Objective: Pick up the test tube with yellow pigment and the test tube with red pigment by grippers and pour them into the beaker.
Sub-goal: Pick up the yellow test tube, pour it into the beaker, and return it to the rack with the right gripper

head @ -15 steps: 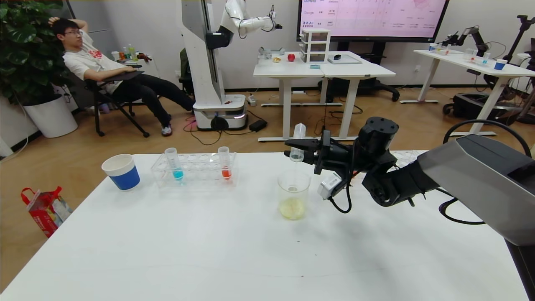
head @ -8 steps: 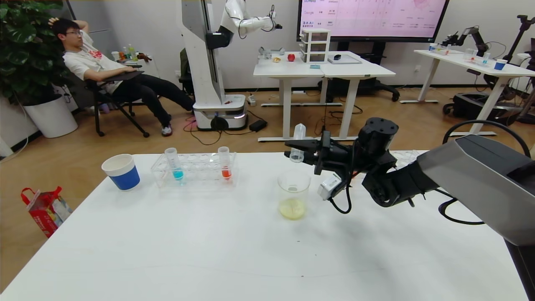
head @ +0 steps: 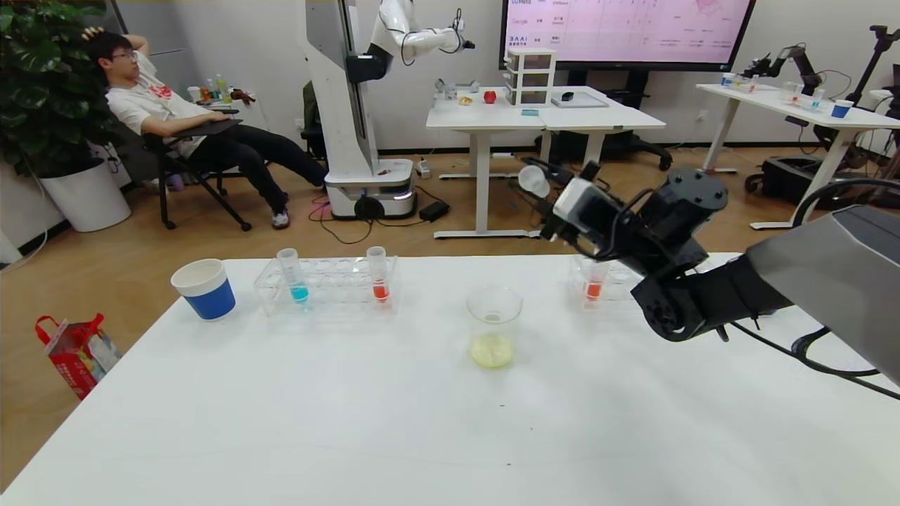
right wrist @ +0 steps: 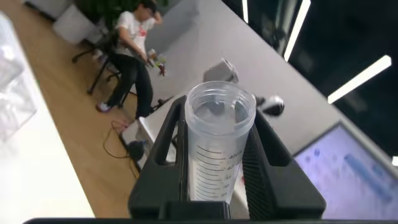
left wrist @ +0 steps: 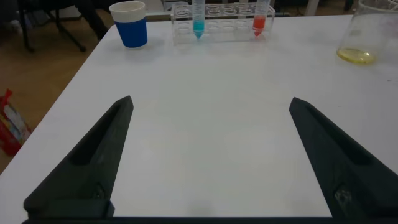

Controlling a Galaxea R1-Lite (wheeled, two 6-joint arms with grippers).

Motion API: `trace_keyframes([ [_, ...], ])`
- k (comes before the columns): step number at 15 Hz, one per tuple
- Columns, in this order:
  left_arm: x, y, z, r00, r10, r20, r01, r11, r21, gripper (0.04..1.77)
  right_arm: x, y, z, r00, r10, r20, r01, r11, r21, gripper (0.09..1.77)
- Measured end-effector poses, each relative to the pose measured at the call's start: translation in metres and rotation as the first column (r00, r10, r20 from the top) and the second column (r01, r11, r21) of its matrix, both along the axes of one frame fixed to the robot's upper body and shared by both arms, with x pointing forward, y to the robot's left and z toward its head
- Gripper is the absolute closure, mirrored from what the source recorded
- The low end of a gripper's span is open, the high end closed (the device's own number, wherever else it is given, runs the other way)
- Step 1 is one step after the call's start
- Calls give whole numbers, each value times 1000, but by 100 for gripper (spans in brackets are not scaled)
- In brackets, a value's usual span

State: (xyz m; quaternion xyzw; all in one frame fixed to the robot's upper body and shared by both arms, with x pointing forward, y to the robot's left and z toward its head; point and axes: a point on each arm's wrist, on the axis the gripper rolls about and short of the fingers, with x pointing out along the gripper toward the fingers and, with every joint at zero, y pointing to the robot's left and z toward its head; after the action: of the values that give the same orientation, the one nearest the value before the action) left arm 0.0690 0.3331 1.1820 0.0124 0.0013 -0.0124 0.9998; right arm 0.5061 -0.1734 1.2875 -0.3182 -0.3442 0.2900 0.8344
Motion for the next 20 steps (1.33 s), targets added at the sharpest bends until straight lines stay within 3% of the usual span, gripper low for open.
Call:
trace_keyframes([
  [2,0,0,0,1000,0,0,0,1000,0,6,-11,3,3,983,-74,-169,110,971,212,135],
  [3,0,0,0,1000,0,0,0,1000,0,6,-18,4,-1,960,-82,-268,156,951,267,135],
  [6,0,0,0,1000,0,-1,0,1000,0,6,-34,4,-12,838,-66,-542,308,877,369,135],
  [8,0,0,0,1000,0,0,0,1000,0,6,-44,2,-13,766,-52,-640,367,853,370,135],
  [10,0,0,0,1000,0,0,0,1000,0,6,-52,-2,-10,711,-48,-702,411,838,359,135],
  [13,0,0,0,1000,0,0,0,1000,0,6,-60,-22,7,667,-66,-742,460,820,341,135],
  [18,0,0,0,1000,-1,0,1,1000,0,6,-56,-108,31,651,-170,-740,600,713,364,135],
  [20,0,0,0,1000,0,0,0,1000,-1,6,-54,-153,29,630,-214,-747,650,672,356,135],
])
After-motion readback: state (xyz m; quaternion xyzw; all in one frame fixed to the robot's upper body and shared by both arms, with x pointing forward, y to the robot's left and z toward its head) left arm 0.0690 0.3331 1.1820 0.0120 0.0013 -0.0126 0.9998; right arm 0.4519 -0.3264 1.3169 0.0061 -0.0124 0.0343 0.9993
